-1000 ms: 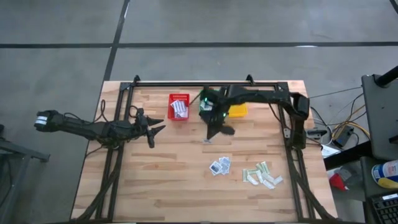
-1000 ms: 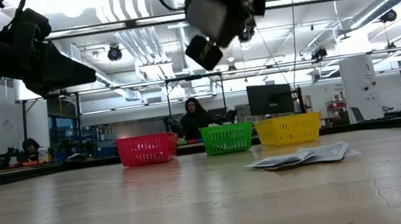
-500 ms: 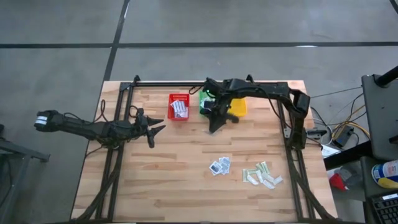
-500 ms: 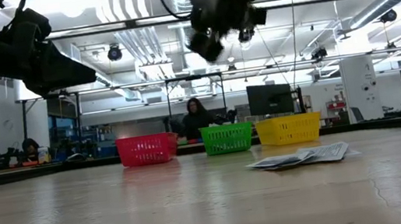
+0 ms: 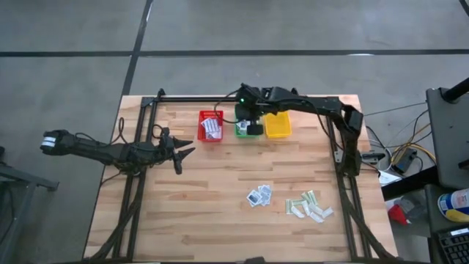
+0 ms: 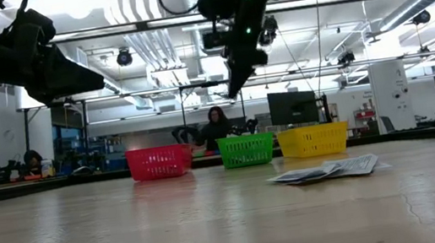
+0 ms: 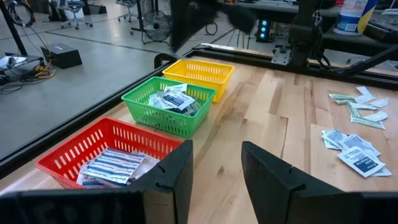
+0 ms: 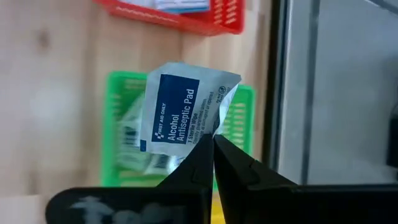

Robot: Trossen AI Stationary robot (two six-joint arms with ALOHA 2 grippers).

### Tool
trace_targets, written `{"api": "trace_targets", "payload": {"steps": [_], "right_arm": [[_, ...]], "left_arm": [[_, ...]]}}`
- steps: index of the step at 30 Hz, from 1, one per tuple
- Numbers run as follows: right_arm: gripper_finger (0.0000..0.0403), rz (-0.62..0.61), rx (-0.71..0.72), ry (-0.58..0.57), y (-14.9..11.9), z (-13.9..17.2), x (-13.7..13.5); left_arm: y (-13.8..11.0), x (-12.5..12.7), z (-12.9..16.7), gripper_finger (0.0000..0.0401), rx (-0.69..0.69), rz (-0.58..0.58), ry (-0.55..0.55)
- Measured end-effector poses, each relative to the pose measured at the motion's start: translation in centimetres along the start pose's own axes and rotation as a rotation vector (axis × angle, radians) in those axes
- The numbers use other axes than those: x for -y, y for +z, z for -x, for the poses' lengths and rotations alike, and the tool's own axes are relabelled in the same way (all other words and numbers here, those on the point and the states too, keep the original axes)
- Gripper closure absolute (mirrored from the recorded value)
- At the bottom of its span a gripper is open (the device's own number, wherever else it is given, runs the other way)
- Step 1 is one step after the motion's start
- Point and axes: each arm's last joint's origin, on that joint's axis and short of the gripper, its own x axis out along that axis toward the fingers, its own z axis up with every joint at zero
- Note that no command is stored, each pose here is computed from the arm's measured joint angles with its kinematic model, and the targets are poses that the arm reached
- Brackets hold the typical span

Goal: Pick & Place First Aid Supplies
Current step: Put the alcohol pad into the green basket

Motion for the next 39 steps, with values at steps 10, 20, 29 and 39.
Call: {"api": "trace_targets", "payload": {"steps": [10,20,29,39], "right_arm": [[0.0395,-0.012,-0.163,0.129,-0.6,-6.6,1.8],[0.0394,-0.056,-0.264,0.208,-0.7,-8.9,2.8],[0.0357,-0.052,-0.229,0.217,0.1,-8.2,3.4],[0.0259,-0.032,-0.229,0.166,0.8,-6.3,4.4]], "left_arm": [[0.0,0.0,0.0,0.0268,-0.001,0.006,0.000],[-0.1,0.0,0.0,0.0268,-0.007,-0.007,0.002],[-0.1,0.0,0.0,0.0268,-0.008,-0.011,0.002],[-0.1,0.0,0.0,0.0268,-0.009,-0.011,0.002]]}}
